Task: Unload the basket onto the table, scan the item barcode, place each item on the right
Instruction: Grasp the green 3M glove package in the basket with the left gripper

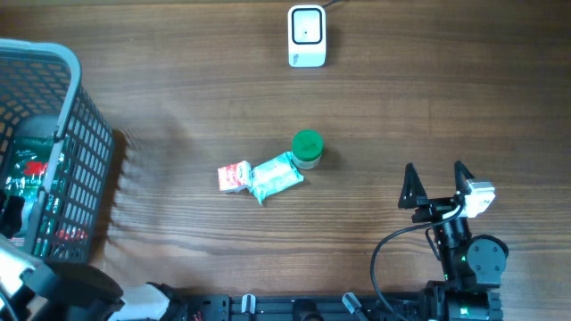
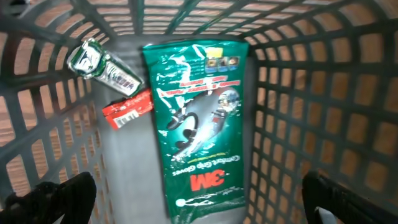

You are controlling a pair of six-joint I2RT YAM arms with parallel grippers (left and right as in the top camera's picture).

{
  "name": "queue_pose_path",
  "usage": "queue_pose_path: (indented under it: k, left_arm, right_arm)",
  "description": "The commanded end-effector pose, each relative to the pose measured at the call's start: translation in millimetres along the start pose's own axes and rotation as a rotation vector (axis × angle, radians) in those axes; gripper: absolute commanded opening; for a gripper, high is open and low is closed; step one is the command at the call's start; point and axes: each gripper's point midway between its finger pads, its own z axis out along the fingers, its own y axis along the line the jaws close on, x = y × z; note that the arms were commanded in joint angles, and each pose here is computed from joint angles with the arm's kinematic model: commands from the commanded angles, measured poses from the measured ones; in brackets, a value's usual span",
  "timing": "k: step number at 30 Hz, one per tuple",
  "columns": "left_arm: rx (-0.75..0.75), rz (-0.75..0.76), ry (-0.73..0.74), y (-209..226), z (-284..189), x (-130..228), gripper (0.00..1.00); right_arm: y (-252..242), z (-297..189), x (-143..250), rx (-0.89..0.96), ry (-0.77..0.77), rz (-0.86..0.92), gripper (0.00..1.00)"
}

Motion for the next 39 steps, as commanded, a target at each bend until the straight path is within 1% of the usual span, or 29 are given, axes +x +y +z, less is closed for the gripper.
queue_pose_path:
  k: [1, 7, 8, 10, 11, 12, 13, 14, 18, 22, 24, 28, 31, 33, 36, 37, 38, 39]
  left_arm:
    - [-0.095, -0.090, 0.003, 9.5, 17.1, 8.7, 1.00]
    - [-0.088, -0.086, -0.022, 5.7, 22.3, 7.4, 0.99]
    - [-0.084, -0.086, -0.018, 4.4, 22.7, 8.5, 0.87]
    - [-0.071, -0.098, -0.013, -1.7, 28.2, 13.3, 0.36]
    - [-0.064, -0.099, -0.012, -5.5, 31.8, 15.9, 0.41]
    - [-0.065, -0.099, -0.010, -8.5, 37.7, 19.9, 0.69]
    - [-0.073, -0.096, -0.015, -9.7, 43.5, 22.5, 0.91]
    - [-0.087, -0.091, -0.024, -9.0, 49.0, 23.8, 1.00]
    - [-0.143, -0.071, -0.061, -4.9, 69.1, 27.7, 1.00]
    - [-0.138, -0.073, -0.057, -6.2, 69.3, 28.7, 1.00]
    - [-0.171, -0.117, -0.071, 1.6, 68.9, 26.2, 1.00]
    - [-0.226, -0.101, -0.101, 8.1, 83.9, 28.7, 1.00]
    - [-0.339, -0.083, -0.119, 23.2, 107.9, 37.6, 0.99]
    - [-0.490, -0.059, -0.165, 48.5, 123.3, 38.1, 0.99]
    - [-0.624, -0.024, -0.259, 72.9, 115.7, 21.8, 0.99]
    - [-0.637, 0.041, -0.260, 74.5, 114.3, 17.7, 0.93]
    - [-0.629, 0.135, -0.259, 71.0, 115.4, 13.2, 0.84]
    - [-0.621, 0.158, -0.255, 69.1, 116.9, 13.0, 0.83]
  right_arm:
    - [0.1, -0.3, -2.4, 0.001, -0.011, -0.014, 1.00]
    - [0.2, -0.3, -2.4, 0.000, -0.011, -0.013, 1.00]
    - [0.2, -0.3, -2.4, 0.000, -0.011, -0.013, 1.00]
    - [0.1, -0.3, -2.4, 0.001, -0.011, -0.013, 1.00]
    - [0.2, -0.3, -2.4, 0.000, -0.011, -0.013, 1.00]
    - [0.2, -0.3, -2.4, 0.000, -0.011, -0.013, 1.00]
    - [0.1, -0.3, -2.3, 0.000, -0.011, -0.013, 1.00]
    - [0.1, -0.3, -2.3, 0.001, -0.011, -0.014, 1.00]
    - [0.1, -0.3, -2.3, 0.000, -0.011, -0.014, 1.00]
    - [0.1, -0.3, -2.3, 0.001, -0.011, -0.013, 1.00]
    - [0.2, -0.3, -2.4, 0.000, -0.011, -0.013, 1.00]
    - [0.1, -0.3, -2.4, 0.001, -0.011, -0.013, 1.00]
    - [0.1, -0.3, -2.3, 0.001, -0.011, -0.014, 1.00]
    - [0.1, -0.3, -2.4, 0.001, -0.011, -0.013, 1.00]
    - [0.1, -0.3, -2.4, 0.001, -0.011, -0.013, 1.00]
    - [0.1, -0.3, -2.3, 0.001, -0.011, -0.013, 1.00]
    - [0.2, -0.3, -2.4, 0.000, -0.011, -0.014, 1.00]
    - [0.1, -0.3, -2.4, 0.001, -0.011, -0.014, 1.00]
